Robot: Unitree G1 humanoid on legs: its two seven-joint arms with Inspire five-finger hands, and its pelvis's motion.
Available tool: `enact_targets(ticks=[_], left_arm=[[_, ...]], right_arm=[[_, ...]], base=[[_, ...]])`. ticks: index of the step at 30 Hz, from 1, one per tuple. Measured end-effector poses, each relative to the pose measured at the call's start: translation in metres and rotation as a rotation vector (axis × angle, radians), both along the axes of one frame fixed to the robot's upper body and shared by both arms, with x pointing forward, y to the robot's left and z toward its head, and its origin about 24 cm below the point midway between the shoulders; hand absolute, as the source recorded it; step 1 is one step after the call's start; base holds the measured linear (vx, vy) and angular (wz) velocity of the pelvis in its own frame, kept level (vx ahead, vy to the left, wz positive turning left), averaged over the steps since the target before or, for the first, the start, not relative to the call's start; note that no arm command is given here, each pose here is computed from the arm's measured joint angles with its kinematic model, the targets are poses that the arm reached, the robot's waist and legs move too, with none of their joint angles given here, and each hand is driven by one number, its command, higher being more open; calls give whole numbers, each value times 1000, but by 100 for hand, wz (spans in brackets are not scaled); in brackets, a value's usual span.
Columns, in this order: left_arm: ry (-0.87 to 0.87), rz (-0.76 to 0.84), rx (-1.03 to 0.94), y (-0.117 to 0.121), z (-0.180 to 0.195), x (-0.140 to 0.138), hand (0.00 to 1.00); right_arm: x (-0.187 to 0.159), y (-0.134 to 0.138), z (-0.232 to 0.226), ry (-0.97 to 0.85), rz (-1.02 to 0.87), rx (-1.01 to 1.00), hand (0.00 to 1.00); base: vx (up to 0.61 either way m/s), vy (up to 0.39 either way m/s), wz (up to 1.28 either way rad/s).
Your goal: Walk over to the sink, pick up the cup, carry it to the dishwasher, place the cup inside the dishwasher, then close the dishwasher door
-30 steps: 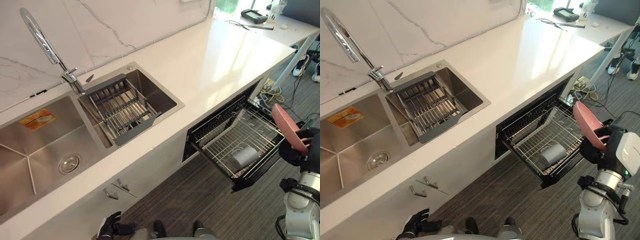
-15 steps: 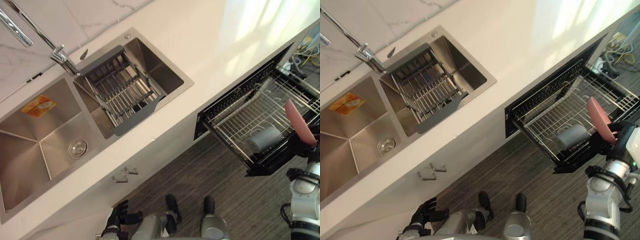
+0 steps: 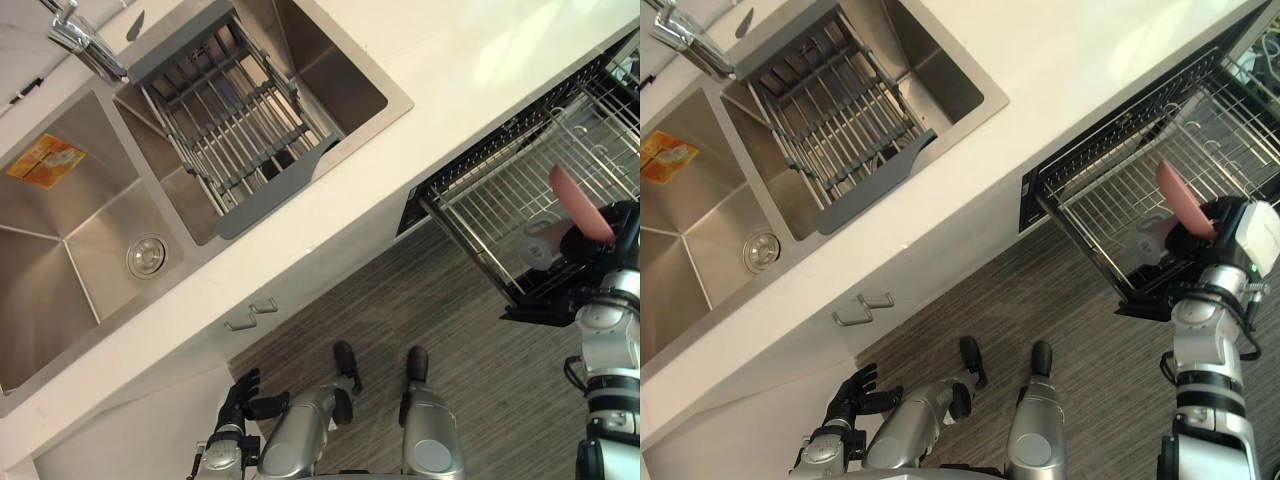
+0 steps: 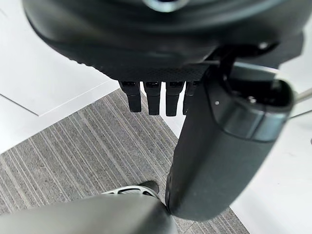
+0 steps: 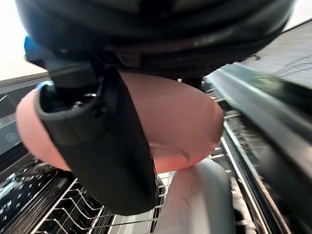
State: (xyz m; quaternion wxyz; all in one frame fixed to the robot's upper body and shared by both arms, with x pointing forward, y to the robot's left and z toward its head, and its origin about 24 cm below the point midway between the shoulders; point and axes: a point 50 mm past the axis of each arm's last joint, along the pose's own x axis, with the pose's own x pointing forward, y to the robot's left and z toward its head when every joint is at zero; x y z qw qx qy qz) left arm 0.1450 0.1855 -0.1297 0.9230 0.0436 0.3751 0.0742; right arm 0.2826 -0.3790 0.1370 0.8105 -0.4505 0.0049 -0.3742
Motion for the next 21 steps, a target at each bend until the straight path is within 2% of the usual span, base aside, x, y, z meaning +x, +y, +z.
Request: enact_targets(ticks=[6, 7, 21], left_arm=[[-27, 18, -9, -1, 3, 4, 90], [-28, 22, -9, -1, 3, 4, 90], [-52, 38, -26, -5, 6, 8, 90]], right_arm=[[12, -6, 18, 6, -4, -33, 30], [12, -7, 18, 7, -7, -34, 90], [15, -10, 18, 45, -17, -51, 90]], base=[[-17, 16, 8], [2, 19, 9], [13, 5, 4]])
